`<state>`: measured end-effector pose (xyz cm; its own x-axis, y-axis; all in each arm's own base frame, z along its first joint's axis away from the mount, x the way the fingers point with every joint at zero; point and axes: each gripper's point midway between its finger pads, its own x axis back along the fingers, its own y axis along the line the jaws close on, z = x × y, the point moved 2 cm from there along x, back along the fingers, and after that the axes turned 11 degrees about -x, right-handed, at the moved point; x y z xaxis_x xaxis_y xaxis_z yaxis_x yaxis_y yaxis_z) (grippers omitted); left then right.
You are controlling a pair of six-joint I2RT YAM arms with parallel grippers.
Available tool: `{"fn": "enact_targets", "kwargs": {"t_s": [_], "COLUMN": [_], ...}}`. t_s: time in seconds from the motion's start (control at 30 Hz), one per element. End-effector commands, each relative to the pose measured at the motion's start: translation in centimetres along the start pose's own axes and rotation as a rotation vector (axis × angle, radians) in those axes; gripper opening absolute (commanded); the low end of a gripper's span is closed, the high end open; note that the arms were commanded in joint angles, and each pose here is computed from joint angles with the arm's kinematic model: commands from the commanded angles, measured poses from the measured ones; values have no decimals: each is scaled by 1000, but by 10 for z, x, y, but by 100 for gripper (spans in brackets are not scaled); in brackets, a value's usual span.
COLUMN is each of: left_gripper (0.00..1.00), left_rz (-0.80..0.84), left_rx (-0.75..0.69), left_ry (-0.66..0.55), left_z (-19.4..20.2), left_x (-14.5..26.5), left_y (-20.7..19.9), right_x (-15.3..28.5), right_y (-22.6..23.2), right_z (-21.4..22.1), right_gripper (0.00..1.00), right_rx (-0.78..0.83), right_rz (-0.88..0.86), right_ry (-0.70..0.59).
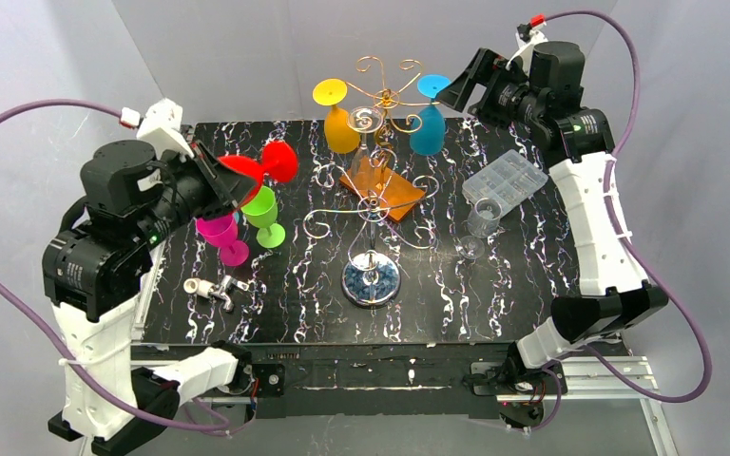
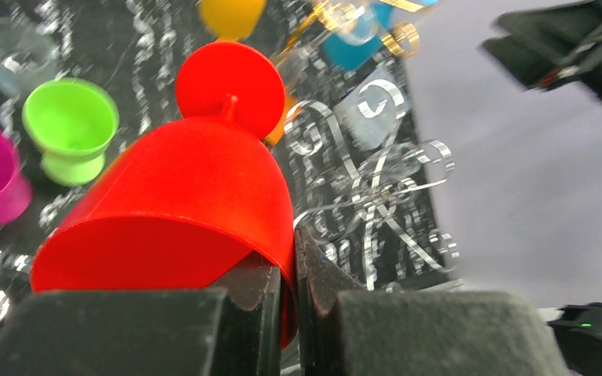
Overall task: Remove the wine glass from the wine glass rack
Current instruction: Place the wine glass at the center of the board.
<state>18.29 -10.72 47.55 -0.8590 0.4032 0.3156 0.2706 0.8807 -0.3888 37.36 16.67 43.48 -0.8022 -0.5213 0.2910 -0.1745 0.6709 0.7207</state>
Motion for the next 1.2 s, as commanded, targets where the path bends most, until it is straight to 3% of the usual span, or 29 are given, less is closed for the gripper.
{"fn": "enact_targets", "kwargs": {"t_s": [0.0,0.4,0.73,1.17], "left_gripper": [0,0,0,0], "left_rz": [-174,-257,-319,-431], "left_rx": [-60,-84,-90,-120], "left_ry": [181,540,694,797], "left_z": [49,138,192,236], "left_x": [5,-18,-54,-92], "left_y": [39,73,95,126], "right_x": [11,2,-6,-11], "right_y": [13,2,-5,-9], "right_z": [-21,-20,-19,-17], "right_gripper": [98,98,98,98], "right_rx": [81,156,184,207], "right_rz": [16,130,171,187], "right_ry": [-83,-100,-96,-83]}}
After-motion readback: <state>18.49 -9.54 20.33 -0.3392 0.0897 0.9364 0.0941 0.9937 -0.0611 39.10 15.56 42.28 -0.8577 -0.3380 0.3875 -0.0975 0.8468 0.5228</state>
